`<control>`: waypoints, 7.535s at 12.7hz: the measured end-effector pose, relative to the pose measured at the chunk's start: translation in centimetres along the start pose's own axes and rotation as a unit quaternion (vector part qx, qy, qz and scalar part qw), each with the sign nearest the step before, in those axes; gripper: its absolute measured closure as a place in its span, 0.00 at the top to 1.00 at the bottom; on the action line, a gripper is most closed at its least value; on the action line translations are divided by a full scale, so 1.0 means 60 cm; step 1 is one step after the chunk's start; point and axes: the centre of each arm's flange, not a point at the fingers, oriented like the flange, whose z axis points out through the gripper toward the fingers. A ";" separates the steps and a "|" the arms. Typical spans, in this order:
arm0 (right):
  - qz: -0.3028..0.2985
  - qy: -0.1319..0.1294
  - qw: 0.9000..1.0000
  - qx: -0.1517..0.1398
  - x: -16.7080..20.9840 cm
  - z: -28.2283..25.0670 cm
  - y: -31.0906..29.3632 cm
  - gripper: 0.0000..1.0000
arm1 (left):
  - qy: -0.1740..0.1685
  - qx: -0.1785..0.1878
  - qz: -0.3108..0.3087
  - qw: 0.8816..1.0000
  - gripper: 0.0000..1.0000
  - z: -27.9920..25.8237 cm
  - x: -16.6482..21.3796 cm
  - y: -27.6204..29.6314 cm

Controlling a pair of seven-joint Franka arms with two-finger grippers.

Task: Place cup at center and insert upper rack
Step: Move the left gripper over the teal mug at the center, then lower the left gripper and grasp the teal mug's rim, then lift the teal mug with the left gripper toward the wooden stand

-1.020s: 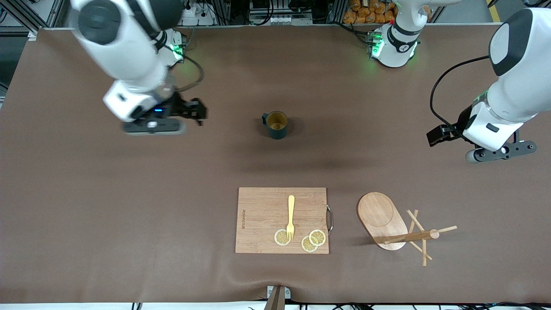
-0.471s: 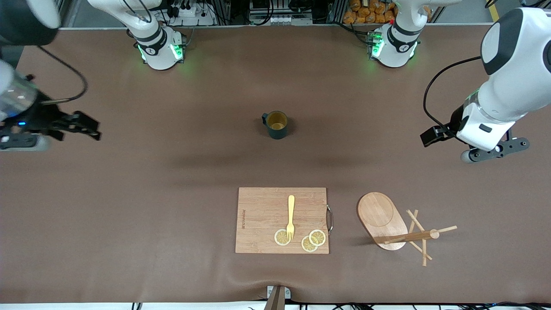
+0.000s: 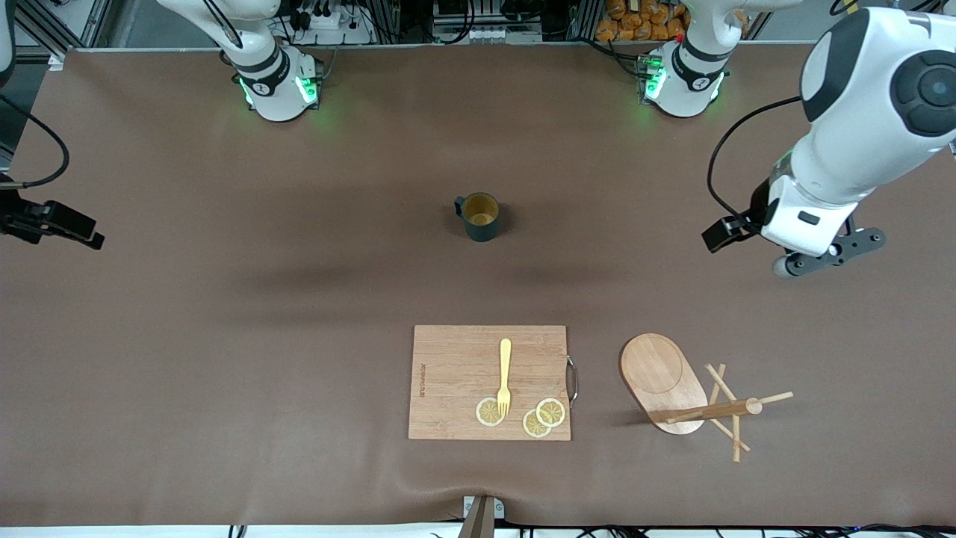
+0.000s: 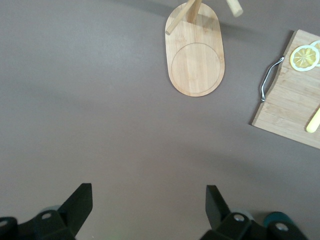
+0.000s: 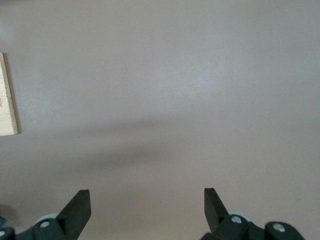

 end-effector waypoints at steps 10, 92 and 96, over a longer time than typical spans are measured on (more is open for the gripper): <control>-0.007 -0.013 0.999 -0.041 -0.002 0.028 0.047 1.00 | -0.001 0.006 -0.096 0.995 1.00 0.022 -0.143 0.185; -0.012 -0.056 0.998 0.013 -0.014 0.061 0.012 1.00 | -0.021 -0.129 -0.255 0.958 0.21 -0.005 -0.179 0.471; -0.014 -0.044 0.999 -0.012 -0.010 0.055 0.020 1.00 | -0.093 -0.200 -0.233 0.947 0.21 -0.039 -0.043 0.355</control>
